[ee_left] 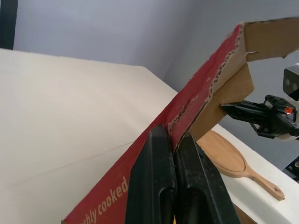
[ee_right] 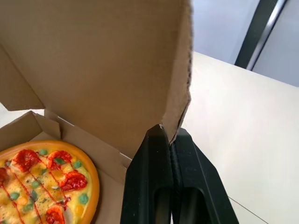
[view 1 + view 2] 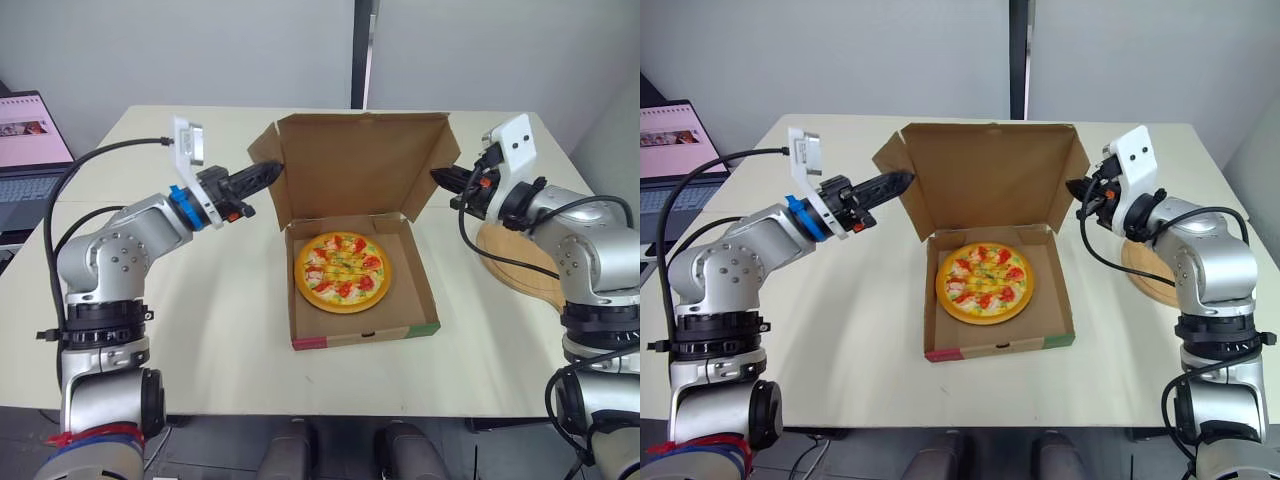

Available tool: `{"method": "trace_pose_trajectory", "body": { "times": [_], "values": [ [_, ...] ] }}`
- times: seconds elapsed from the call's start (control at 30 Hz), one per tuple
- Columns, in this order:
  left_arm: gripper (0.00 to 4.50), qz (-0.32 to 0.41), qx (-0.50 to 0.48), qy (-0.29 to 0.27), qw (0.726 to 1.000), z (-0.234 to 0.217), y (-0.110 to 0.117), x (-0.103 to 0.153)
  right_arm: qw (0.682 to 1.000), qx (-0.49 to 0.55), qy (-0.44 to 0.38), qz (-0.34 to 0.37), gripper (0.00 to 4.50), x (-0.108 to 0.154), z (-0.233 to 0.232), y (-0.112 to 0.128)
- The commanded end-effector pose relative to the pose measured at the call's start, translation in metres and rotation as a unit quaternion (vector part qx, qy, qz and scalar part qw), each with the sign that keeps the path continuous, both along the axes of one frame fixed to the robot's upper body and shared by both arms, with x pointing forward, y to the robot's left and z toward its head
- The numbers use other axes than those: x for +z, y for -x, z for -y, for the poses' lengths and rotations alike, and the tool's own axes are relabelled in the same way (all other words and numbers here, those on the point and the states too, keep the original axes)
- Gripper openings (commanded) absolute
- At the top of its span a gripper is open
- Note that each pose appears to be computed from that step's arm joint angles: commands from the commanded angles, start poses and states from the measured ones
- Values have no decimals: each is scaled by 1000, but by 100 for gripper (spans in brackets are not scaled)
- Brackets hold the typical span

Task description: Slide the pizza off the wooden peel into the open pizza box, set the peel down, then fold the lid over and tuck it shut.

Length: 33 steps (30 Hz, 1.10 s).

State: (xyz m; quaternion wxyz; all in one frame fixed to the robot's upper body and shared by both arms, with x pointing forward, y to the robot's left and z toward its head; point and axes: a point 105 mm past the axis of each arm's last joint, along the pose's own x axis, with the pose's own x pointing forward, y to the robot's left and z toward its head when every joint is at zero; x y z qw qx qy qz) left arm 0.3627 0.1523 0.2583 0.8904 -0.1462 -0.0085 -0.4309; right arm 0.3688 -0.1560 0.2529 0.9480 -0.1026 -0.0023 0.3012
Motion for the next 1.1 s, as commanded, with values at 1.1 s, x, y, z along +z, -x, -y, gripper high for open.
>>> {"method": "trace_pose_trajectory", "body": {
  "times": [1.1],
  "values": [
    [0,-16,-22,16,1000,59,26,-4,997,-71,-17,-18,1,-12,-4,71]
  ]
}}
